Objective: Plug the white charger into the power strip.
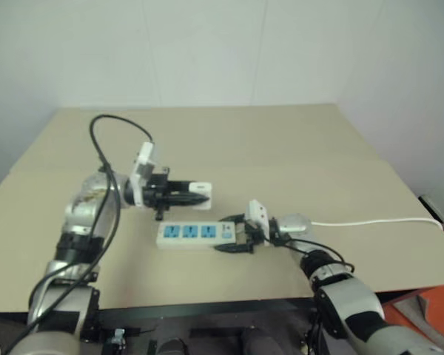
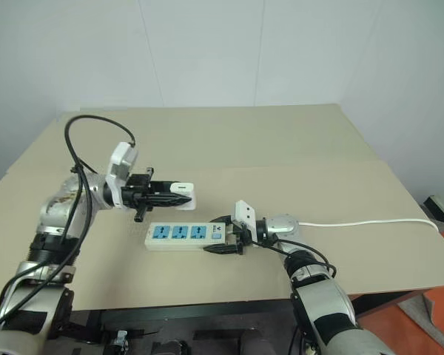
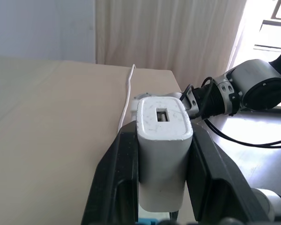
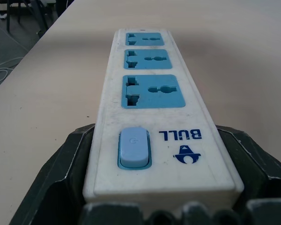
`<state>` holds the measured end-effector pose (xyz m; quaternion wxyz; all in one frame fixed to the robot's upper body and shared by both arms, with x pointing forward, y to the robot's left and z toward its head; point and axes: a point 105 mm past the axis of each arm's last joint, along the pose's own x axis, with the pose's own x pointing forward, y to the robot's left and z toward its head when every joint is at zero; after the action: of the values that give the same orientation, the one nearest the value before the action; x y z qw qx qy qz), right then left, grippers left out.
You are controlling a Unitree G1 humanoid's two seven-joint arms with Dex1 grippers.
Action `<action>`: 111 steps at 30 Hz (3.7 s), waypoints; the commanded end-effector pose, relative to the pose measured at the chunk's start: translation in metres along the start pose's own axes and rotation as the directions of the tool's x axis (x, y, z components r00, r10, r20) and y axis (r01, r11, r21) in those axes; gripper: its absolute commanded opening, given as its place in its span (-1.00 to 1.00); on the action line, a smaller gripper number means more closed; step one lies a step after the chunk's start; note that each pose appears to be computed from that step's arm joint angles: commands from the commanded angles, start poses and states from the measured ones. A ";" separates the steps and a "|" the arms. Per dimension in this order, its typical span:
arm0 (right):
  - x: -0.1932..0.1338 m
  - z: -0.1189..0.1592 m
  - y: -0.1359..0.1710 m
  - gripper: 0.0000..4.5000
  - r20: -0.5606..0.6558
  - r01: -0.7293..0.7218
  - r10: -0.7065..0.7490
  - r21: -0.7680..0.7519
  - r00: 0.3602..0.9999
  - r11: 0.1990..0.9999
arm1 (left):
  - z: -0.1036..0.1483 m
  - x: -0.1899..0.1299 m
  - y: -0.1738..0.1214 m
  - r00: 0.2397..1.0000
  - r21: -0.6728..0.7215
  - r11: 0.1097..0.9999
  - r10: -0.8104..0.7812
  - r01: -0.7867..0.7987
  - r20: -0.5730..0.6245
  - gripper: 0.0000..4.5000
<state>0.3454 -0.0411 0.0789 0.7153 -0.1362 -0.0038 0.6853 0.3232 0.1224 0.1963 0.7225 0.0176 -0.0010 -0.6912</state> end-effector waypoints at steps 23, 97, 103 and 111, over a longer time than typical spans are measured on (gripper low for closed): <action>-0.003 -0.012 0.007 0.52 -0.038 -0.021 0.023 0.036 0.999 0.999 | -0.055 0.019 0.000 0.997 0.073 0.997 0.018 -0.013 -0.071 -0.56; -0.005 -0.006 0.001 0.84 -0.034 0.010 -0.009 0.030 0.999 0.999 | 0.048 -0.054 0.015 0.989 0.264 0.961 0.114 -0.085 -0.099 1.00; -0.018 0.003 -0.002 0.99 -0.025 0.029 -0.031 -0.051 0.999 0.998 | 0.050 -0.064 0.017 0.981 0.286 0.950 0.163 -0.127 -0.104 1.00; -0.087 0.037 -0.005 0.99 -0.047 0.139 -0.148 -0.159 0.988 0.977 | 0.034 -0.088 0.005 0.963 0.239 0.955 0.216 -0.174 -0.164 1.00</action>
<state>0.3400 -0.1142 0.1055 0.7470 -0.2085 -0.0092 0.6312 0.3291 0.2037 0.2163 0.7749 0.1472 0.0101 -0.6146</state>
